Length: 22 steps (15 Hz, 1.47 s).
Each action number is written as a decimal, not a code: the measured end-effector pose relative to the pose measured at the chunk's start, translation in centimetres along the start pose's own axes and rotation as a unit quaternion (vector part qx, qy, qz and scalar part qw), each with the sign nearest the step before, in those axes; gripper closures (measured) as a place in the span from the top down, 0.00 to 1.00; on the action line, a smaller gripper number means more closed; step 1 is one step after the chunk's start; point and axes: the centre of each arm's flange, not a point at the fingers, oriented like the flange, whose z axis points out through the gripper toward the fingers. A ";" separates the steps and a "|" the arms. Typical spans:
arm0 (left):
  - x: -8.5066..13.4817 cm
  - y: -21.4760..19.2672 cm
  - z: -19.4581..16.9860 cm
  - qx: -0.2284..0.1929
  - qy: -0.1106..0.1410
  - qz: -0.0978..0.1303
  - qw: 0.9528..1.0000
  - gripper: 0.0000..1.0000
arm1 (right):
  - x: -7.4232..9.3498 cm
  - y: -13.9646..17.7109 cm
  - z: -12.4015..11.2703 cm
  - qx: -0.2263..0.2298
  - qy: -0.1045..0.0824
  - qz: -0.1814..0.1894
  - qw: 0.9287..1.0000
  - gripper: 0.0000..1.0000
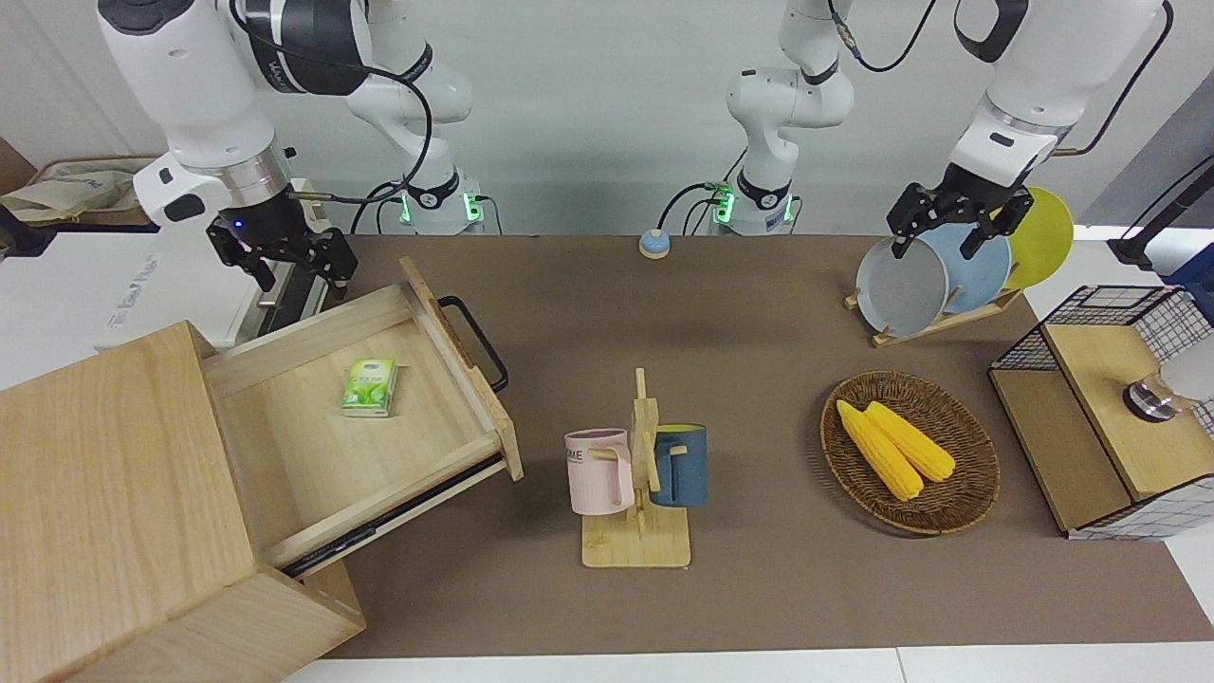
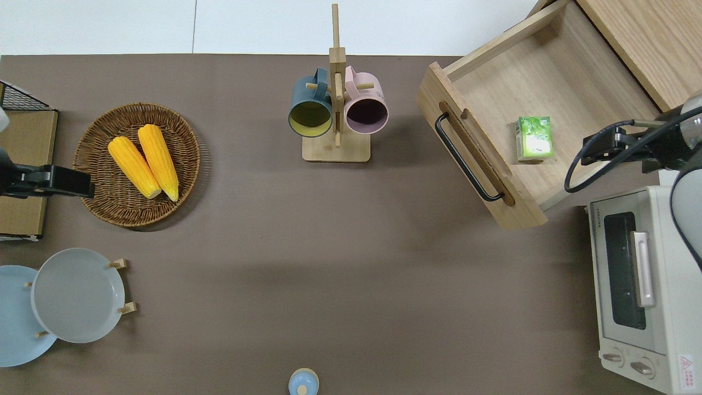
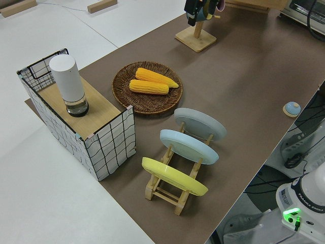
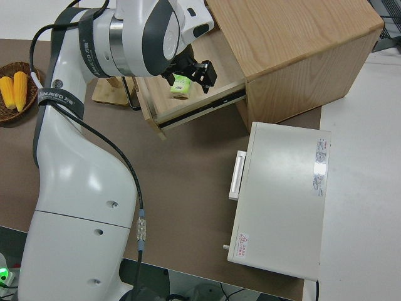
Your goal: Slide drawer open with right arm
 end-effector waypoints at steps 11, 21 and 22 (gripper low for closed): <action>0.0 0.0 0.0 0.000 0.000 0.000 1.000 1.00 | -0.3 -0.6 -0.4 0.001 0.001 -0.006 1.000 0.99; 0.0 0.0 0.0 0.000 0.000 0.000 1.000 1.00 | -1.0 -4.2 -0.3 0.004 -0.001 -0.062 0.998 0.99; 0.0 0.0 0.0 0.000 0.000 0.000 1.000 1.00 | -1.0 -4.1 -0.2 0.004 -0.001 -0.061 0.998 0.99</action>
